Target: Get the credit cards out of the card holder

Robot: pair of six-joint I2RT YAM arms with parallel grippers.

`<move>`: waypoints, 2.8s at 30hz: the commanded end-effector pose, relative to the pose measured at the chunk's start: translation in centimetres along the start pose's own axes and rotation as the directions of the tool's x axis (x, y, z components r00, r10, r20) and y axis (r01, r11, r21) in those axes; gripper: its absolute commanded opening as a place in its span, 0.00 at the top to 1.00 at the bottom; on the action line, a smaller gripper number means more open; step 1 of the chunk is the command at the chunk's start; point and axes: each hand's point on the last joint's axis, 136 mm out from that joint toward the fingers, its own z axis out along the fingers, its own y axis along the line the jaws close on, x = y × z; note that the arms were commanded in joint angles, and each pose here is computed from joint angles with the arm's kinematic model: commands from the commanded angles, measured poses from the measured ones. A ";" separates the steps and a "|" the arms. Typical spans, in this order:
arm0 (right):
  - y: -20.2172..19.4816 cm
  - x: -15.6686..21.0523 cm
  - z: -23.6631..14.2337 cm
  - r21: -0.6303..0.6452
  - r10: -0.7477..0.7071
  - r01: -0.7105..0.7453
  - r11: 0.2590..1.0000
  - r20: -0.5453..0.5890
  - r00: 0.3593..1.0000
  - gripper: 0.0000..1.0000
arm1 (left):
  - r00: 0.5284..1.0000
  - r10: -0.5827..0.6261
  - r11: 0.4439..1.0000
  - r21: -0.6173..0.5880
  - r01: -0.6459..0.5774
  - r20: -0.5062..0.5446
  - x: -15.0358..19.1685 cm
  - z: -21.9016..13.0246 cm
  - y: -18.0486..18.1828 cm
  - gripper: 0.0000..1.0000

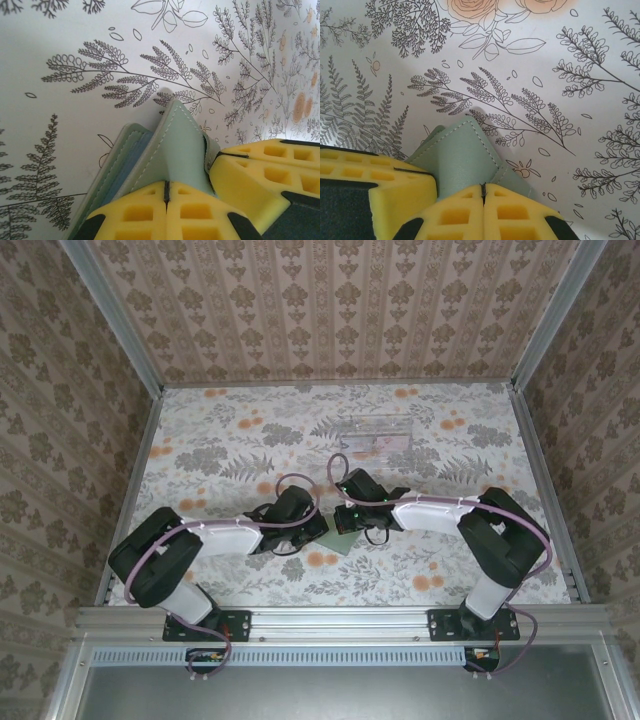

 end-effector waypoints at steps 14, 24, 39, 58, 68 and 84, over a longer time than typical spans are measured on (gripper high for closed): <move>-7.1 0.3 -2.4 0.172 0.096 -0.098 0.980 0.018 0.995 1.00 | 0.982 0.006 0.922 -0.379 -0.078 -0.187 4.7 -0.4 10.4 1.00; -2.9 -1.7 -6.0 -0.015 0.115 -0.115 0.993 0.077 0.990 1.00 | 0.977 0.205 0.973 -0.120 -0.196 0.064 -1.4 -6.3 -0.5 0.43; 3.1 -4.2 -9.2 -0.181 0.126 -0.103 0.978 0.117 0.985 1.00 | 0.916 0.197 0.980 -0.057 -0.189 0.351 -4.8 -14.8 0.2 0.15; -11.0 -0.6 -8.6 0.211 0.282 -0.323 0.923 0.201 0.938 1.00 | 0.941 0.184 0.983 -0.032 -0.183 0.283 -3.7 -12.5 0.7 0.15; -16.1 4.7 -8.2 0.299 0.426 -0.468 0.831 0.198 0.883 0.89 | 0.942 0.222 0.974 -0.020 -0.224 0.253 -3.6 -11.3 -0.2 0.15; -10.7 -0.7 -14.9 0.314 0.164 -0.277 0.908 0.342 0.925 0.46 | 0.939 0.324 0.945 0.008 -0.327 0.119 -2.6 -6.4 -4.7 0.31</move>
